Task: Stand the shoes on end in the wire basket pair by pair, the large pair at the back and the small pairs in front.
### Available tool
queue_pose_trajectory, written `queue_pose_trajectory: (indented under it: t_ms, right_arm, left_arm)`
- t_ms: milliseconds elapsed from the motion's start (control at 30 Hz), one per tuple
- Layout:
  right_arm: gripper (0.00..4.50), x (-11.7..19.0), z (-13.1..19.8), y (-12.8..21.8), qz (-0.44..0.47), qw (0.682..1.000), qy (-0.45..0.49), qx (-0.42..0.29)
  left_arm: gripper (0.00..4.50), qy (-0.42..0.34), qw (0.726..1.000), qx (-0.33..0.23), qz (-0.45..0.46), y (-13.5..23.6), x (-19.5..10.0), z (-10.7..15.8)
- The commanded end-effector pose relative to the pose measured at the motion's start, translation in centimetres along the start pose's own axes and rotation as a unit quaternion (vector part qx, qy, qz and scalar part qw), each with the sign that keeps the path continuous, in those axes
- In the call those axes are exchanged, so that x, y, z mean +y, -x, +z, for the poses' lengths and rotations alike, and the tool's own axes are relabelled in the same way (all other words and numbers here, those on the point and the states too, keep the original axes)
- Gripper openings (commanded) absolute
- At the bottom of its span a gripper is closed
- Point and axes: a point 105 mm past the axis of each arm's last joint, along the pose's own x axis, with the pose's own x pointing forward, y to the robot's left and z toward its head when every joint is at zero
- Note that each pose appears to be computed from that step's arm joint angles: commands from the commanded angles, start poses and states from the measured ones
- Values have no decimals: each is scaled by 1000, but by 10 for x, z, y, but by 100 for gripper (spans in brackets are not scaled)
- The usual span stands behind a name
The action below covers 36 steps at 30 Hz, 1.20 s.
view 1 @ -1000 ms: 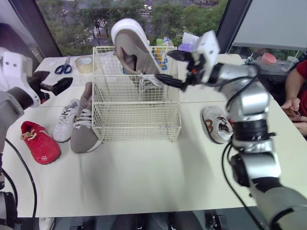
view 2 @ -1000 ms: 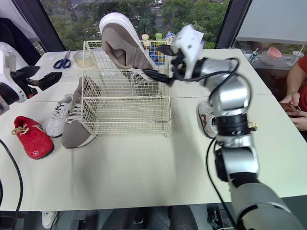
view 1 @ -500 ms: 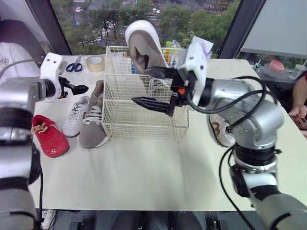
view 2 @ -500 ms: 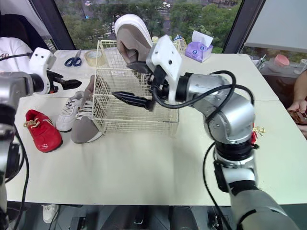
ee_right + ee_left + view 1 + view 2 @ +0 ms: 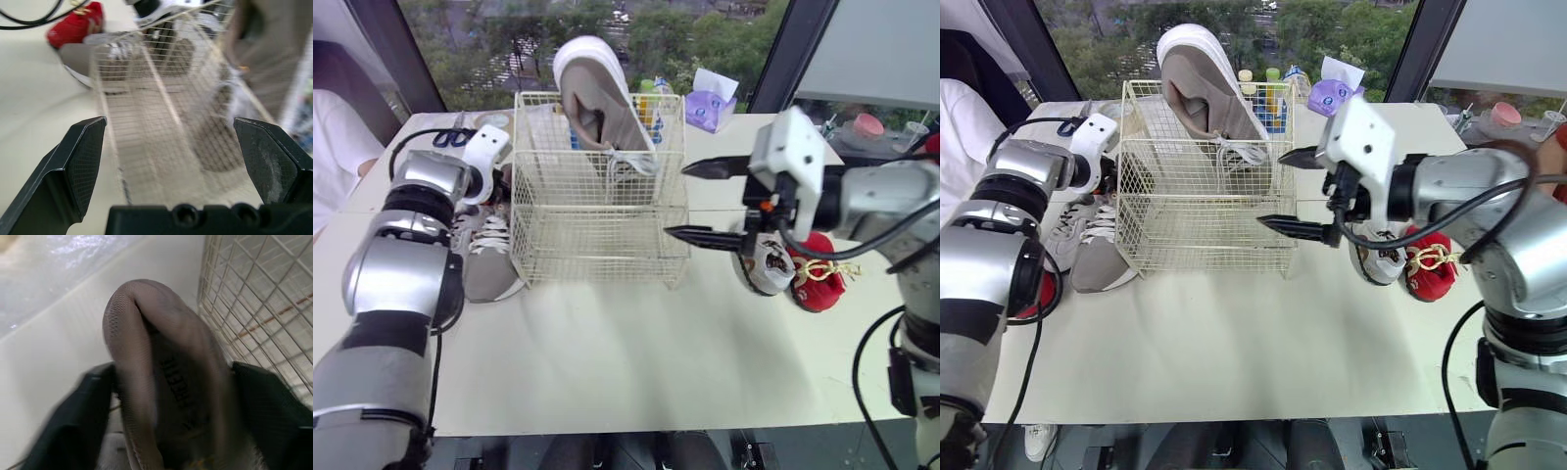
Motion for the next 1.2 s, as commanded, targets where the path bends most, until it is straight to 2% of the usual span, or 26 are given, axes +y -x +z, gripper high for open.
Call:
queue_pose_trajectory:
  t_ms: [33,167,333,467,600,667,767,867,933,1033,1100,1200]
  right_arm:
    - [450,-4,13,7,-21,999,22,-16]
    - [450,-3,13,7,-23,999,15,-21]
    - [450,-5,15,5,-24,999,-1,-42]
    - [450,-11,18,4,-25,998,-13,-61]
    - [450,-17,18,5,-25,997,-24,-74]
    - [450,-21,19,6,-26,996,-30,-81]
    - [450,-30,21,9,-36,994,-40,-97]
    - [450,-39,29,10,-49,990,-45,-121]
    - [450,-42,34,10,-53,989,-43,-132]
    - [450,-46,38,9,-60,987,-40,-141]
    - [450,-49,40,9,-67,988,-29,-139]
    - [450,-50,46,13,-71,988,-17,-135]
  left_arm:
    - [164,10,1000,18,13,-7,0,-17]
    - [41,33,999,-8,25,-2,7,-8]
    - [41,108,989,-83,65,29,40,19]
    - [41,152,969,-165,101,70,71,52]
    - [41,147,953,-226,138,120,96,83]
    - [41,120,937,-278,173,156,110,103]
    - [41,82,898,-359,243,204,123,129]
    - [41,97,817,-480,304,254,126,158]
    - [41,80,752,-574,313,282,110,179]
    - [41,79,683,-661,301,299,83,192]
    - [41,38,656,-694,295,294,53,203]
    - [41,39,646,-711,275,279,30,210]
